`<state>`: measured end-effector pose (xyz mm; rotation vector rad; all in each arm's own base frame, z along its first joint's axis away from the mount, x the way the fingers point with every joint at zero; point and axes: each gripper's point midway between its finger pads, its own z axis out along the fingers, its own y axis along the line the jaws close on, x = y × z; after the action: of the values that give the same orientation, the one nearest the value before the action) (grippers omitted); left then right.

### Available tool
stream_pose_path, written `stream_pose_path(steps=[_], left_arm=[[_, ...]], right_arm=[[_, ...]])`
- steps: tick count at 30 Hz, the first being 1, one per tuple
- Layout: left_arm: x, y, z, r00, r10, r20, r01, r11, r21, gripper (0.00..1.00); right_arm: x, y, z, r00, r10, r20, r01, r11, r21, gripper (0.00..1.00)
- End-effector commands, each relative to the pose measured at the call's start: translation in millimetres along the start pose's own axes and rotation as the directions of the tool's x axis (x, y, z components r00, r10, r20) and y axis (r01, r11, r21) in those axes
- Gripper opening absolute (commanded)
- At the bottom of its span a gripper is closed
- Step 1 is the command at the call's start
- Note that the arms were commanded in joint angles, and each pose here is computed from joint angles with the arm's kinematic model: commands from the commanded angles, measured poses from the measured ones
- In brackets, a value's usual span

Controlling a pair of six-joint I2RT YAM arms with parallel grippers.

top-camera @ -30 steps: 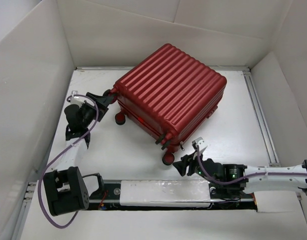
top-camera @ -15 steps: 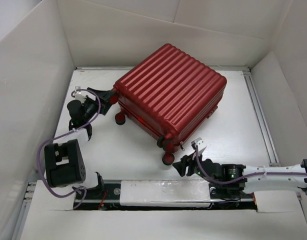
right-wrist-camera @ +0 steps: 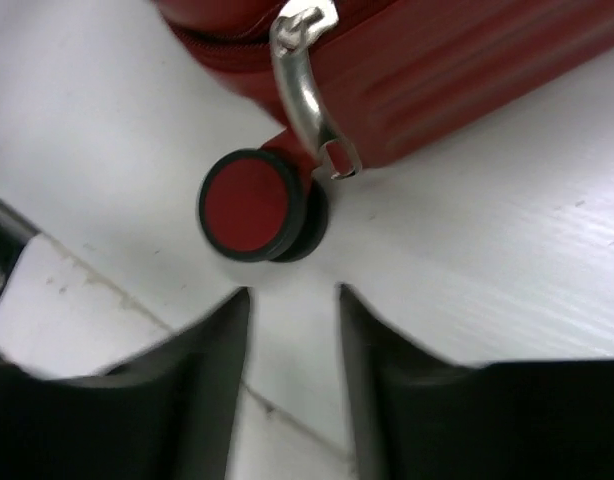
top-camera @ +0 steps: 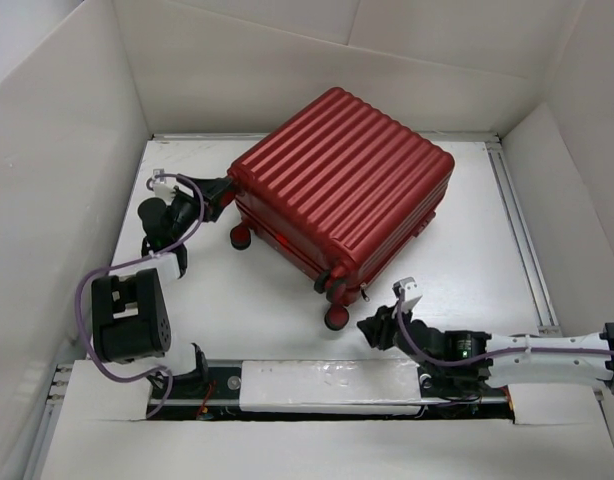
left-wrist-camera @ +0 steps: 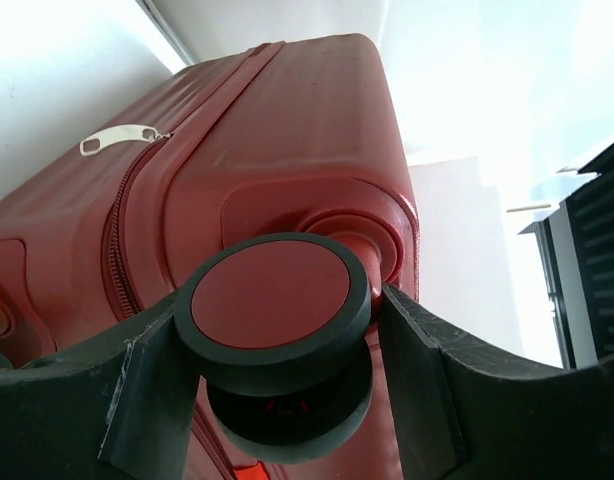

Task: Pack the luggage

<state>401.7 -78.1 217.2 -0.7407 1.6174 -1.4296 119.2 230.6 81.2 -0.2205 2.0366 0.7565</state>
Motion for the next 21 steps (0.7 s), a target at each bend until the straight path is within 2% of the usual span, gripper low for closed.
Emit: stream_pose_path(steps=[1, 4, 5, 6, 7, 8, 11, 12, 19, 21], left_arm=[[-1, -85, -15, 0.985, 0.169, 0.036, -0.173, 0.958, 0.230, 0.00], [-3, -101, -35, 0.976, 0.206, 0.069, -0.217, 0.948, 0.233, 0.00], [0, -104, -37, 0.968, 0.243, 0.064, -0.251, 0.941, 0.227, 0.00], [3, -96, -39, 0.974, 0.223, 0.047, -0.228, 0.956, 0.183, 0.00], [6, -109, -46, 0.969, 0.240, 0.056, -0.246, 0.948, 0.202, 0.00], [10, -108, -50, 0.970, 0.237, 0.055, -0.244, 0.949, 0.199, 0.00], [18, -123, -61, 0.967, 0.248, 0.053, -0.253, 0.941, 0.225, 0.00], [17, -117, -59, 0.973, 0.228, 0.039, -0.231, 0.954, 0.192, 0.00], [21, -149, -69, 0.972, 0.231, 0.041, -0.235, 0.942, 0.240, 0.00], [24, -147, -70, 0.974, 0.223, 0.027, -0.224, 0.947, 0.231, 0.00]], right_arm=[[-24, -7, 5, 0.995, 0.042, 0.085, -0.046, 0.998, 0.047, 0.36], [-36, -9, 9, 0.995, -0.025, 0.094, 0.021, 0.999, 0.041, 0.34], [-40, -10, 10, 0.993, -0.067, 0.098, 0.064, 0.997, 0.033, 0.36], [-42, -14, 11, 0.992, -0.074, 0.099, 0.070, 0.997, 0.045, 0.38], [-41, -13, 11, 0.992, -0.086, 0.093, 0.083, 0.996, 0.037, 0.41], [-47, -14, 10, 0.990, -0.083, 0.113, 0.079, 0.996, 0.037, 0.48], [-50, -14, 6, 0.988, -0.064, 0.137, 0.062, 0.998, 0.019, 0.54], [-55, -14, 5, 0.986, -0.064, 0.154, 0.062, 0.998, 0.021, 0.54], [-63, -18, -3, 0.978, -0.043, 0.202, 0.042, 0.999, 0.011, 0.54], [-63, -18, -3, 0.978, -0.054, 0.202, 0.052, 0.999, 0.013, 0.56]])
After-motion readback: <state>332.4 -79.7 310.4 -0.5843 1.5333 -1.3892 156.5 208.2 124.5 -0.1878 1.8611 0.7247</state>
